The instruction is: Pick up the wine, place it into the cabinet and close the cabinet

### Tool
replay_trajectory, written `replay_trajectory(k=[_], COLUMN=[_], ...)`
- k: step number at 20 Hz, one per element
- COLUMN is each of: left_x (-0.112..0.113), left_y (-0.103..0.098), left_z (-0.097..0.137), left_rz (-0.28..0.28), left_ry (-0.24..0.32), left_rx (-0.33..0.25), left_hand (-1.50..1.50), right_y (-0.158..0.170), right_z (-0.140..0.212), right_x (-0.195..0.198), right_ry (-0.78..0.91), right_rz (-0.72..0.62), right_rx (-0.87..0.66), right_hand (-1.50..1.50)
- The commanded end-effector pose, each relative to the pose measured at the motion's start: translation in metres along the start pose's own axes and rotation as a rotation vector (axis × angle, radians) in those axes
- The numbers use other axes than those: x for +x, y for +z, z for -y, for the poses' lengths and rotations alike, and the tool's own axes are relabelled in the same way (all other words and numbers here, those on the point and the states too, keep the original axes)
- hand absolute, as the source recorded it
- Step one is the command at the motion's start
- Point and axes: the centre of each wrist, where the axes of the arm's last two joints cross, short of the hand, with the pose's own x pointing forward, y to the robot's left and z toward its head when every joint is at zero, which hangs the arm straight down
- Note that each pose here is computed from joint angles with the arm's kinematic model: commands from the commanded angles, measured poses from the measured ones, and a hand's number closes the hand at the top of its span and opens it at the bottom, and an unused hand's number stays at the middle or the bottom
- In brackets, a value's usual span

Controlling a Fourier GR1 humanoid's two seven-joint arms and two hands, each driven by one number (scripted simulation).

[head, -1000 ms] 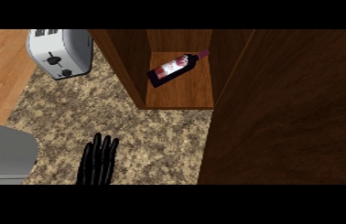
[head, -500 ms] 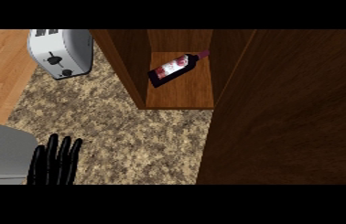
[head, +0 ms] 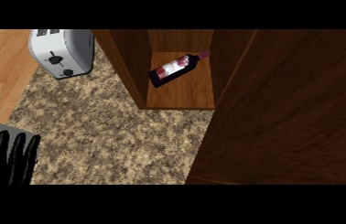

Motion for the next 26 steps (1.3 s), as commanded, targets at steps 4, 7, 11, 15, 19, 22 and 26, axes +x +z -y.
replay_trajectory(k=[4,7,11,15,19,22,26], left_x=[0.020,0.012,0.020,0.024,0.026,0.027,0.025], left_y=[-0.008,-0.015,-0.011,-0.018,-0.019,-0.030,-0.035], left_z=[-0.026,-0.044,-0.053,-0.041,-0.056,-0.053,-0.046], left_rz=[0.001,-0.009,-0.015,-0.002,-0.029,-0.025,-0.017], left_ry=[-0.037,-0.031,-0.037,-0.019,-0.004,0.027,0.068], left_rx=[0.014,0.020,-0.008,-0.015,-0.028,-0.049,-0.044], left_hand=[-1.50,-1.50,-1.50,-1.50,-1.50,-1.50,-1.50], right_y=[0.019,0.010,-0.003,-0.026,-0.035,-0.047,-0.065], right_z=[-0.045,-0.062,-0.070,-0.074,-0.082,-0.079,-0.069], right_x=[0.031,0.030,0.024,0.019,0.016,0.020,0.030], right_ry=[0.036,0.001,0.018,0.061,0.119,0.134,0.147], right_rz=[0.087,0.099,0.115,0.137,0.144,0.171,0.135], right_rx=[0.041,0.053,0.013,-0.001,-0.026,-0.068,-0.088], right_hand=[1.50,1.50,1.50,1.50,1.50,1.50,1.50])
